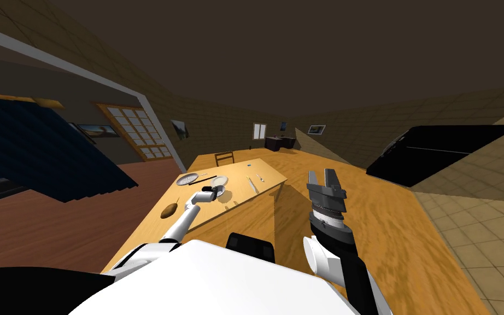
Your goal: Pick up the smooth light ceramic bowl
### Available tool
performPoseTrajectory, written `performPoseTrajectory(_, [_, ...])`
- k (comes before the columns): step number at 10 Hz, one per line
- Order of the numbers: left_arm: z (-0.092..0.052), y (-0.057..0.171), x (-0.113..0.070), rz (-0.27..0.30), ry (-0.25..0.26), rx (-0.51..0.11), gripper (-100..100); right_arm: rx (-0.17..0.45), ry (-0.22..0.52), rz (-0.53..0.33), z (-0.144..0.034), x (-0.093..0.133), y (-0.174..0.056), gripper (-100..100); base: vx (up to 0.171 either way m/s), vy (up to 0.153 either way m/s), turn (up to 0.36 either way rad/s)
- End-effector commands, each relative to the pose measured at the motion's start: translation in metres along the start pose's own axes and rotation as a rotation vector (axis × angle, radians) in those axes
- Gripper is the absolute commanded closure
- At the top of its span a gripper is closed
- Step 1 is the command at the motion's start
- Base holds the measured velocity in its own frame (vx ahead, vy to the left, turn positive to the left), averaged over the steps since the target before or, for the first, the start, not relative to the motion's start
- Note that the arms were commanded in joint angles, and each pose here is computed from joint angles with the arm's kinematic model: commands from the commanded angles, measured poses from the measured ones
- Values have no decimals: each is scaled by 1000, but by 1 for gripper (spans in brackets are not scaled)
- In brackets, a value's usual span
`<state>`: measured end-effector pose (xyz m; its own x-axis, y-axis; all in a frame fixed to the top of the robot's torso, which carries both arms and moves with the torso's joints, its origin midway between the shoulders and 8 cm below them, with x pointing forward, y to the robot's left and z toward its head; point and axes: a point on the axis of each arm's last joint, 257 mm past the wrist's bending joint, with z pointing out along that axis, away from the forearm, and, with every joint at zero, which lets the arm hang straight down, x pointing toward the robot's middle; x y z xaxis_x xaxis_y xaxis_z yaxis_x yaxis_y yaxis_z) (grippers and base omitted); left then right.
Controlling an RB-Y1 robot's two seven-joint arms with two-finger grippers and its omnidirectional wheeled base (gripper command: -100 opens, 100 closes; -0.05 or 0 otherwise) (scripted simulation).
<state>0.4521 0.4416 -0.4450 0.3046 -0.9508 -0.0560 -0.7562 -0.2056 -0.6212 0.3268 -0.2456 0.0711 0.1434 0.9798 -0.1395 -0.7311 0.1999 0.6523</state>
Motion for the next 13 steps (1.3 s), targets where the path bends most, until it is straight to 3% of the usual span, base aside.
performPoseTrajectory(1, [5, 23, -3, -39, -1, -61, -100, 0, 0, 0, 0, 0, 0, 0, 58, 57, -100])
performPoseTrajectory(5, [10, 70, -5, -87, -5, -169, -100, 0, 0, 0, 0, 0, 0, 0, 44, 42, -43])
performPoseTrajectory(6, [10, 63, -6, -82, -5, -154, -100, 0, 0, 0, 0, 0, 0, 0, 9, 10, -4])
performPoseTrajectory(7, [10, 64, -6, -83, -5, -157, 0, 0, 0, 0, 0, 0, 0, 0, 0, 0, 0])
performPoseTrajectory(8, [14, 72, -4, -83, -5, -156, -100, 0, 0, 0, 0, 0, 0, 0, 29, 20, 4])
performPoseTrajectory(12, [18, 81, 0, -82, -4, -157, -100, 0, 0, 0, 0, 0, 0, 0, 44, 25, 2])
performPoseTrajectory(13, [19, 81, 0, -82, -4, -155, 100, 0, 0, 0, 0, 0, 0, 0, 0, 0, 0])
